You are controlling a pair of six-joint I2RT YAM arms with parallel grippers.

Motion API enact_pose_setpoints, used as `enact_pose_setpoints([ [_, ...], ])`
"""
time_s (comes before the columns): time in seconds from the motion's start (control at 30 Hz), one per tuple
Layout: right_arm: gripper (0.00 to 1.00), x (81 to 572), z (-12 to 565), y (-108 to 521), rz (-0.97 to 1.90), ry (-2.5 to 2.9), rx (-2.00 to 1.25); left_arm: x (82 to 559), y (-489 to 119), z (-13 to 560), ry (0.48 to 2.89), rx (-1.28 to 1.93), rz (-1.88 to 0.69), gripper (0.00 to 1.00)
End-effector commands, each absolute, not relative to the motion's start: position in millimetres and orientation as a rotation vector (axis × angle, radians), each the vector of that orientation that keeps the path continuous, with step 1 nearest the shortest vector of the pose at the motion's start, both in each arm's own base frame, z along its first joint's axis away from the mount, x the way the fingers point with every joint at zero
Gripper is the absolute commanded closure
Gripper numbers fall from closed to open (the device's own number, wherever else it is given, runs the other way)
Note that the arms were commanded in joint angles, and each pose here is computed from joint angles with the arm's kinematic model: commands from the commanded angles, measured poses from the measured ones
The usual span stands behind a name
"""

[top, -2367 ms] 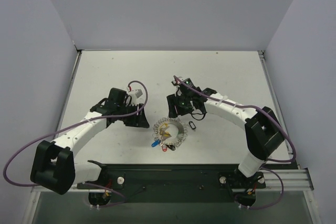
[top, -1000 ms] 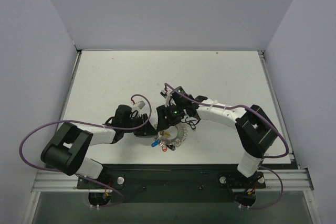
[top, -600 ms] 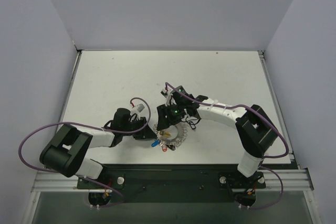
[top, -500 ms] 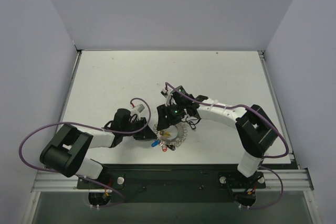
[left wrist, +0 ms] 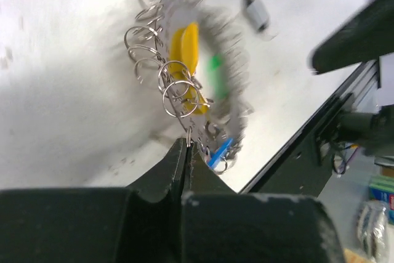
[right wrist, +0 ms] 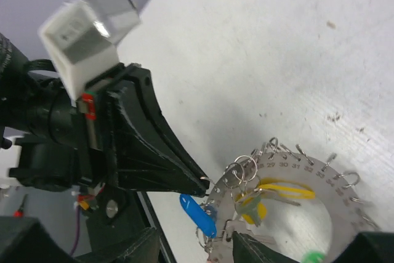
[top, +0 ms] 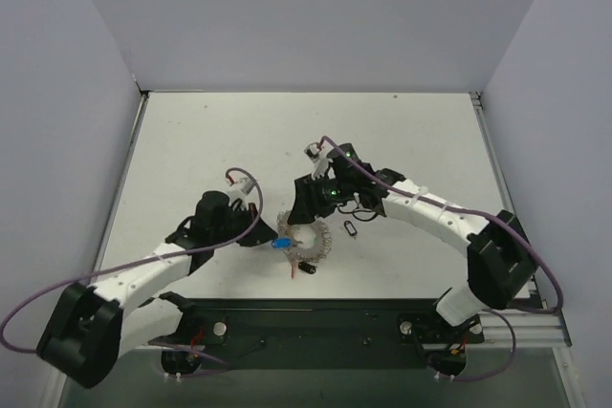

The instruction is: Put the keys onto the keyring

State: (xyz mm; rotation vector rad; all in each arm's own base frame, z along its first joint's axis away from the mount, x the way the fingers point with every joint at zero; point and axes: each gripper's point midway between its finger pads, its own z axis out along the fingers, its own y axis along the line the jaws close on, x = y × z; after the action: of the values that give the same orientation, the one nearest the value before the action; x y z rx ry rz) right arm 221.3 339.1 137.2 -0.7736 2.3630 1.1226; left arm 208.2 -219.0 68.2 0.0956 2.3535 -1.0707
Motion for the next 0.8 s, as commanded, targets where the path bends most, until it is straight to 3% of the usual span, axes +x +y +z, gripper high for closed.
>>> enact_pose_setpoints([
  [0.0,0.48,225.9,251.5,331.4,1.248,2.052,-0.750,231.2,-214.7,214.7,1.968,0.232,-1.002,1.00],
  [0.13,0.39,211.6,330.4,320.4,1.295,1.819,-0.805,214.7,-211.2,325.9,1.679,0.393,-1.015,1.00],
  [0.27,0.28,186.4,394.2,316.0,1.380,1.589,-0.875,185.1,-224.7,365.8,1.573,0.590,-1.124,1.00],
  [0.5,0.28,148.6,457.9,310.8,1.534,1.321,-0.926,147.5,-228.2,406.1,1.351,0.780,-1.194,1.00],
  [0.77,0.33,129.4,458.2,321.4,1.540,1.318,-1.002,131.6,-235.7,412.9,1.420,0.929,-1.275,1.00],
])
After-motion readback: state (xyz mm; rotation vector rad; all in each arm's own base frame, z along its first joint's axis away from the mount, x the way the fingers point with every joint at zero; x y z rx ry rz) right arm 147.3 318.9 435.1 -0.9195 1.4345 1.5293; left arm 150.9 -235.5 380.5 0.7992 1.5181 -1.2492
